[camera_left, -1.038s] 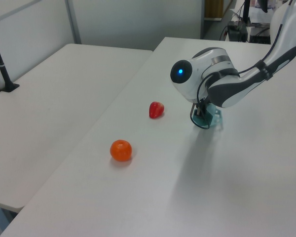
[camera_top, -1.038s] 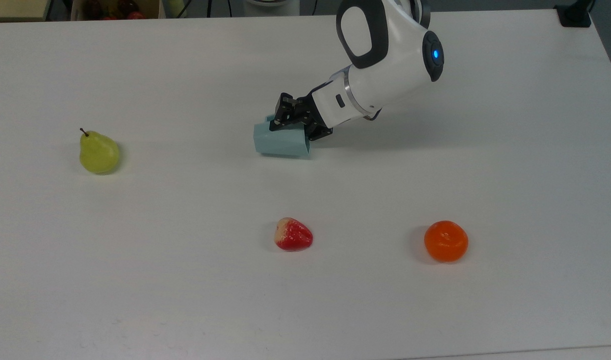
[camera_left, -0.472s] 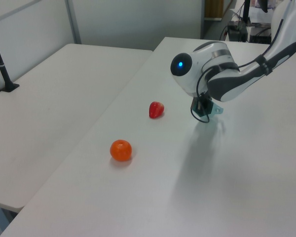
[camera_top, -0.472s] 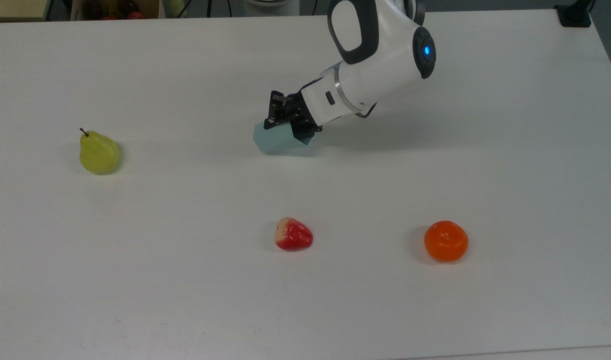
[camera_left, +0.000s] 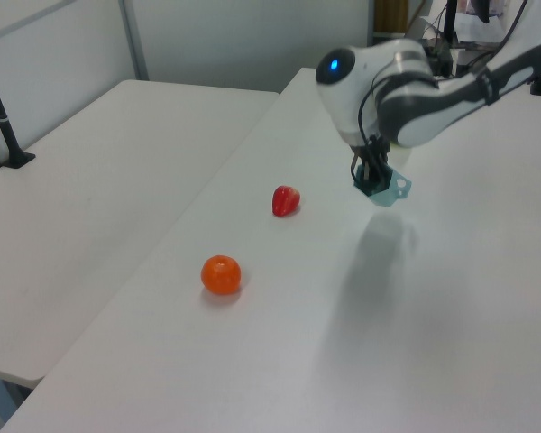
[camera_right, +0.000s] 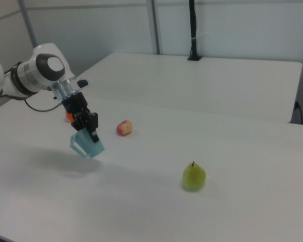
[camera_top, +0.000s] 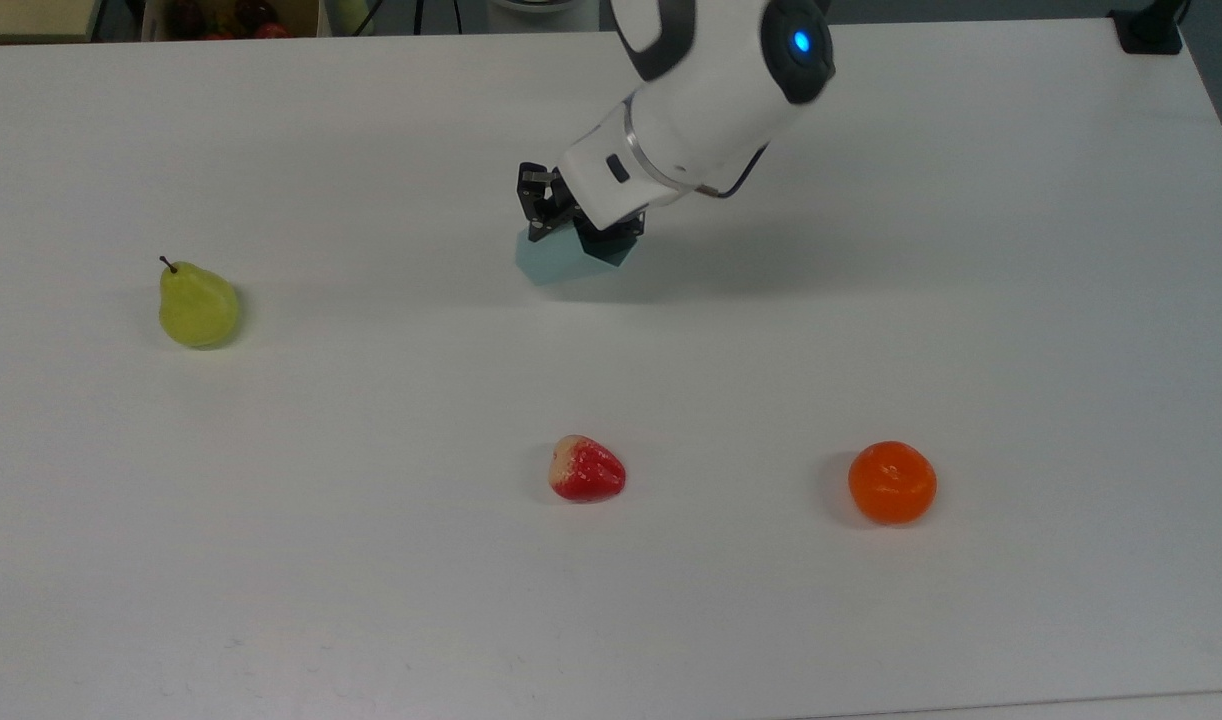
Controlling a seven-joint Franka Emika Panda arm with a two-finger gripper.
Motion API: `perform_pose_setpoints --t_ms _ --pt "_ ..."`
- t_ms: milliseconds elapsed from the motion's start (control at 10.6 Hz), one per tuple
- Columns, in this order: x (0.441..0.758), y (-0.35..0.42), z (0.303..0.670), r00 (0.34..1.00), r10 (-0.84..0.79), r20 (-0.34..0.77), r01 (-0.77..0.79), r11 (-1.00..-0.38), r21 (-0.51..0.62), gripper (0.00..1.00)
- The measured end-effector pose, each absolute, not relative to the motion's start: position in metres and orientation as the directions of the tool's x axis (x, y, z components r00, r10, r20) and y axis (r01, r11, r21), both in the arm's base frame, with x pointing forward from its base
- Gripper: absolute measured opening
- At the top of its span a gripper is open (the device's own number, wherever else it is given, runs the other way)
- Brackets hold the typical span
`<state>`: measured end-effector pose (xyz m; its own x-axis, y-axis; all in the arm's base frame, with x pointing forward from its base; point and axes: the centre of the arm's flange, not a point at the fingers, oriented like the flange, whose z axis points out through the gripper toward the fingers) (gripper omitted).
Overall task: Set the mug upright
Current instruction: 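Rotate the held mug upward so its base rests on the table, then open the gripper and lift it away from the upright mug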
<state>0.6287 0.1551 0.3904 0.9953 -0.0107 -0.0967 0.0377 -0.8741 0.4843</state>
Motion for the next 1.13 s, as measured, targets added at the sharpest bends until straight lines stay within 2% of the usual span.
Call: perform_pose_setpoints --t_ms 189,283,472,849,1038,1132 --pt "0.635 0.142 0.418 0.995 0.039 -0.091 0.063 -0.958 0.278 0.07" --pt "0.639 0.136 0.423 0.993 0.081 -0.082 0.095 -0.978 0.186 0.07" --pt "0.646 0.130 0.415 0.991 0.129 -0.040 0.132 -0.988 0.078 0.07" --pt "0.648 0.132 0.379 0.989 0.144 -0.034 0.145 -0.989 0.011 0.07" --pt "0.647 0.132 0.375 0.988 0.147 -0.041 0.148 -0.989 0.006 0.12" --pt "0.647 0.132 0.374 0.988 0.147 -0.042 0.147 -0.989 0.006 0.20"
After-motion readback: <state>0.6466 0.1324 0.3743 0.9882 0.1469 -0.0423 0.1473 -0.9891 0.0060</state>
